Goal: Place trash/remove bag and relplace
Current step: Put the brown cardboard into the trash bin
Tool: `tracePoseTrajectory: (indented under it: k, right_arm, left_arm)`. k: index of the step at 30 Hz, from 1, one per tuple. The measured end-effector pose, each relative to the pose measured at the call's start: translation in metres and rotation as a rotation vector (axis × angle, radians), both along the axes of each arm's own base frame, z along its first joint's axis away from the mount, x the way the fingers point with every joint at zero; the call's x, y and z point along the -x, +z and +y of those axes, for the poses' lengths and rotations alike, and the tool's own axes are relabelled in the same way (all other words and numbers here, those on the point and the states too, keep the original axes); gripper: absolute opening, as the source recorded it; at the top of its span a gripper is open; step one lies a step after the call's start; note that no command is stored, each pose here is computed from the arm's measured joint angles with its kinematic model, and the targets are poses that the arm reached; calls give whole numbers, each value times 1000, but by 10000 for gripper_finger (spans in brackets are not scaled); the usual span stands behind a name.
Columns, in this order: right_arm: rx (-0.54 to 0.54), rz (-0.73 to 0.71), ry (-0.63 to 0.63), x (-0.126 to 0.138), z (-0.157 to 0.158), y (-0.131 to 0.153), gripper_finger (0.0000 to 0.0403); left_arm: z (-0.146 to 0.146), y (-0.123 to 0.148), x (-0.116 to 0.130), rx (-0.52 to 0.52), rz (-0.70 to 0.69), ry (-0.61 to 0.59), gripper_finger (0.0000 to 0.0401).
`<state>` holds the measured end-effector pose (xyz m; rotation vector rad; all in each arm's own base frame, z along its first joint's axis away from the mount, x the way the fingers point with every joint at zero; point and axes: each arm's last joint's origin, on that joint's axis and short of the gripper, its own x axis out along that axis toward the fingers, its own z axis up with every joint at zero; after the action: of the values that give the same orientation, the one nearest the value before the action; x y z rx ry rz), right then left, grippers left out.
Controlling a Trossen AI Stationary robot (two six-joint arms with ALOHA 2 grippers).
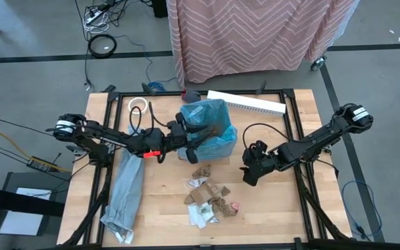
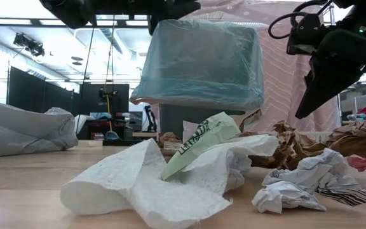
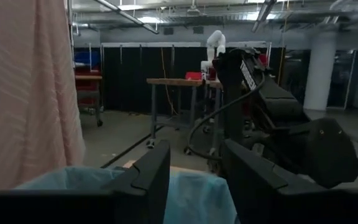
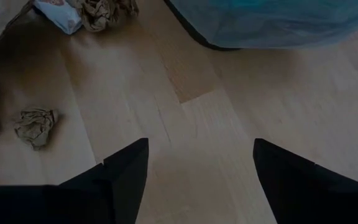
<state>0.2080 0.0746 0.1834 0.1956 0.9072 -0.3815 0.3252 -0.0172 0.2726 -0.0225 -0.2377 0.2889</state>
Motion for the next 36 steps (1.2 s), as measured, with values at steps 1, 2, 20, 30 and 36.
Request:
tracePoseTrajectory:
  k: [1, 2, 20, 30, 36]
  right_arm:
    - [0, 0, 0, 0, 0, 0, 276]
    - [0, 0, 0, 0, 0, 0, 276]
    - [10, 19, 6, 0, 0, -2, 275]
    - [-198, -152, 24, -18, 14, 4, 277]
    - [-342, -258, 21, -41, 27, -7, 274]
  left_arm:
    - [1, 1, 1, -13, 5, 20, 154]
    - [1, 3, 2, -20, 7, 46, 154]
    - [-50, 59, 78, 357, 50, -261, 135]
    - [-101, 11, 73, 651, 326, -359, 131]
    - [-107, 1, 73, 722, 375, -332, 131]
